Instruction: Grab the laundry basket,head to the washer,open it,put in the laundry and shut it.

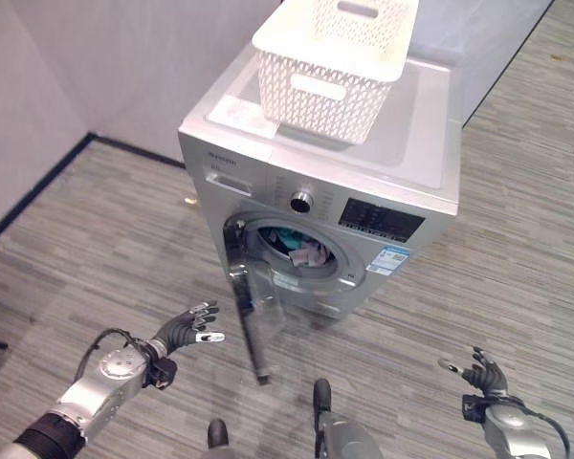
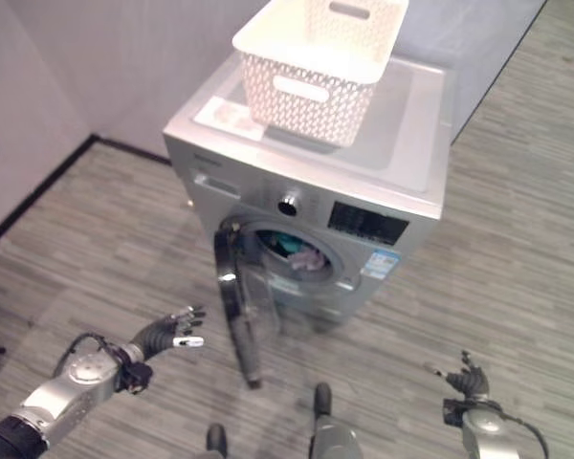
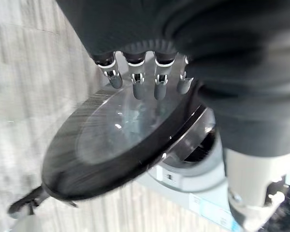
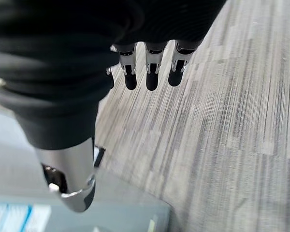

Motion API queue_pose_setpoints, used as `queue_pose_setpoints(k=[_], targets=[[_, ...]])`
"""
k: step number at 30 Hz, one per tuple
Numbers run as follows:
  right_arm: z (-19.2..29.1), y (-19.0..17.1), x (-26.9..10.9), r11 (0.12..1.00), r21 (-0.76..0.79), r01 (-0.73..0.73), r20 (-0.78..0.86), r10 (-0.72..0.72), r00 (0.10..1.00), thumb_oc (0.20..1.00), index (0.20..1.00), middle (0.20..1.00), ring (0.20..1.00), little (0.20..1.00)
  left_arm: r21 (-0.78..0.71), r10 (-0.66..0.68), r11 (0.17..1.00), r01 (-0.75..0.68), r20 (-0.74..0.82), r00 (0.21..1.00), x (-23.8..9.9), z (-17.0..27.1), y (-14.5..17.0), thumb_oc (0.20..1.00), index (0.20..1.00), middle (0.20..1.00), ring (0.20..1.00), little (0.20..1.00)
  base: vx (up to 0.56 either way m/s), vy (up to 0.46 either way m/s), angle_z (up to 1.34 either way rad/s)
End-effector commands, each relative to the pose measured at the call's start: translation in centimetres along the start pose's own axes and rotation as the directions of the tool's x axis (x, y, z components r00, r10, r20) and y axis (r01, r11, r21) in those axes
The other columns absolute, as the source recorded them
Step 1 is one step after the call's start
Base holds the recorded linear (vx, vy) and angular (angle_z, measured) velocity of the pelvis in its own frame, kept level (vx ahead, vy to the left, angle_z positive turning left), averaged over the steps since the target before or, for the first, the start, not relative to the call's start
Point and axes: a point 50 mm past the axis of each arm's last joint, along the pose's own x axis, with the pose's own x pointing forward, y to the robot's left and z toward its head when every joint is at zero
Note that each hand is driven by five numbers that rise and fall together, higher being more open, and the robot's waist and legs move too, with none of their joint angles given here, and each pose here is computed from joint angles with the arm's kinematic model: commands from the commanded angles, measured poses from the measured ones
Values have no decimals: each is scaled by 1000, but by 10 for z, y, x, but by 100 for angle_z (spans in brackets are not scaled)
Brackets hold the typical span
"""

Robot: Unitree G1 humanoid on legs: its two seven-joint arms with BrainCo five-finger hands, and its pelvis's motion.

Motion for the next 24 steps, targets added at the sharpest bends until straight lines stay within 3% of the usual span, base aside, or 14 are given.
queue_pose_setpoints(k=[1,3,5,7,9,11,14,15,18,19,20,22,24], targets=[[16,-16,7,996,14,85,50,-86,995,1000,1000,1000,1000,1000,11,87,996,-91,209,974,13,51,18,1000,1000,1000,1000,1000,67,-49,-20],[0,-9,5,996,33,86,-12,-86,996,1000,1000,1000,1000,1000,-86,47,996,-24,277,960,37,60,-11,1000,1000,1000,1000,1000,62,-57,-3],[-13,7,3,997,43,61,-57,-59,997,1000,1000,1000,1000,1000,-96,-69,988,120,418,906,68,99,-68,1000,1000,1000,1000,1000,44,-66,-2],[-15,36,-2,999,32,-10,-49,11,999,1000,1000,1000,1000,1000,-36,-225,953,300,577,785,91,166,-157,1000,1000,1000,1000,1000,16,-72,-25],[-13,46,-4,999,38,-38,-31,39,999,1000,1000,1000,1000,1000,57,-306,930,362,665,681,81,200,-197,1000,1000,1000,1000,1000,-3,-66,-18],[-10,50,-4,998,30,-52,-11,52,999,1000,1000,1000,1000,1000,203,-371,919,338,737,566,65,226,-218,1000,1000,1000,1000,1000,-20,-42,-9],[-19,51,-6,998,19,-54,-34,55,998,1000,1000,1000,1000,1000,361,-445,894,265,779,442,37,227,-202,1000,1000,1000,1000,1000,-22,-42,-34],[-29,49,-10,998,23,-56,-63,57,996,1000,1000,1000,1000,1000,351,-401,916,195,788,467,24,206,-157,1000,1000,1000,1000,1000,7,-60,-33],[-54,41,-17,997,62,-45,-142,53,988,1000,1000,1000,1000,1000,328,-270,945,24,734,623,-4,146,-81,1000,1000,1000,1000,1000,7,-36,-17],[-54,42,-17,997,60,-48,-142,56,988,1000,1000,1000,1000,1000,327,-268,945,22,733,625,-5,145,-80,1000,1000,1000,1000,1000,31,-33,-2],[-64,34,-19,994,105,-25,-186,44,982,1000,1000,1000,1000,1000,396,-211,914,-85,645,735,-26,114,-49,1000,1000,1000,1000,1000,18,-31,8],[-68,27,-18,991,132,-6,-208,33,978,1000,1000,1000,1000,1000,427,-116,895,-132,507,854,-40,75,-20,1000,1000,1000,1000,1000,38,-34,5],[-68,24,-17,988,153,3,-211,30,977,1000,1000,1000,1000,1000,497,-104,857,-137,427,898,-46,61,-11,1000,1000,1000,1000,1000,13,-14,20]])
